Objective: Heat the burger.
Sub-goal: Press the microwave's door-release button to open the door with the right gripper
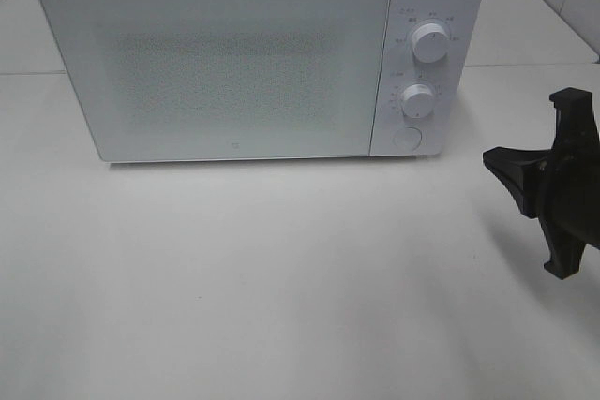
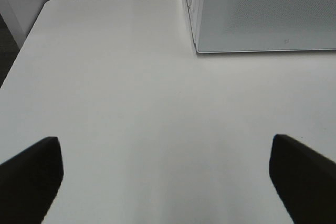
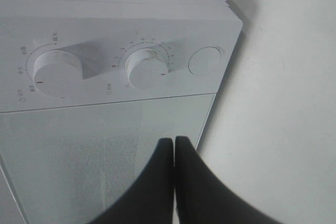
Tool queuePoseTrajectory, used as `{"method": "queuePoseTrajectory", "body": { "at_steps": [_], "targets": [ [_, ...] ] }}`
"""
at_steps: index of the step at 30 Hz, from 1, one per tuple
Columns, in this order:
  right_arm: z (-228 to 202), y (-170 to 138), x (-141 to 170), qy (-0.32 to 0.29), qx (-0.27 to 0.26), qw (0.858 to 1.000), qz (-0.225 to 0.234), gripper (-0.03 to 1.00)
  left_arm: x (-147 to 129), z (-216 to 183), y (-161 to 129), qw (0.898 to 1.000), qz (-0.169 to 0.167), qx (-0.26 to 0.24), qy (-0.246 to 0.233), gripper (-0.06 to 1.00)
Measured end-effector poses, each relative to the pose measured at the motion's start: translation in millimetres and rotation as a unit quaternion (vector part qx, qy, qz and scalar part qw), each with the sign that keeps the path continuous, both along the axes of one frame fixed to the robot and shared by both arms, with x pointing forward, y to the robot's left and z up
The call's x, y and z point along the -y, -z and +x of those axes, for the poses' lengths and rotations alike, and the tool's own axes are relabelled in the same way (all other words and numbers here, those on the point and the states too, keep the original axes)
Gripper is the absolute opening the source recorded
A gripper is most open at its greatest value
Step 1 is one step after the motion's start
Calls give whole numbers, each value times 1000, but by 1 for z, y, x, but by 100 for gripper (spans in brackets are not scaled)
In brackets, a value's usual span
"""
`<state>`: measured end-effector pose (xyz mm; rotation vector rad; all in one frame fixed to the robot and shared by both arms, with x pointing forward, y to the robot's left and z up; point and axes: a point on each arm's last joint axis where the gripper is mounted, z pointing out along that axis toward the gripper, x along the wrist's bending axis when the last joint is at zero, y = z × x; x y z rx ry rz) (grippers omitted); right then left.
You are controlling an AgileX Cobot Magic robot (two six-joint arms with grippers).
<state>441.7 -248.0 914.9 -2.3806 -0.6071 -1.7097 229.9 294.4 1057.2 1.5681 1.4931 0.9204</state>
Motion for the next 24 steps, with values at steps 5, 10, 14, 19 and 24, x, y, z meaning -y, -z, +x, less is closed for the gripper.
{"method": "queuePoseTrajectory", "body": {
  "at_steps": [5,10,14,19,24],
  "targets": [
    [-4,2,-3,19,-13,999,30,0,0,0,0,1000,0,0,0,99],
    [-7,0,-19,21,-14,998,52,0,0,0,0,1000,0,0,0,99],
    [-10,0,-26,31,-15,998,57,0,0,0,0,1000,0,0,0,99],
    [-16,0,-38,40,-17,997,57,0,0,0,0,1000,0,0,0,99],
    [-19,1,-42,46,-18,997,56,0,0,0,0,1000,0,0,0,99]
  ]
}}
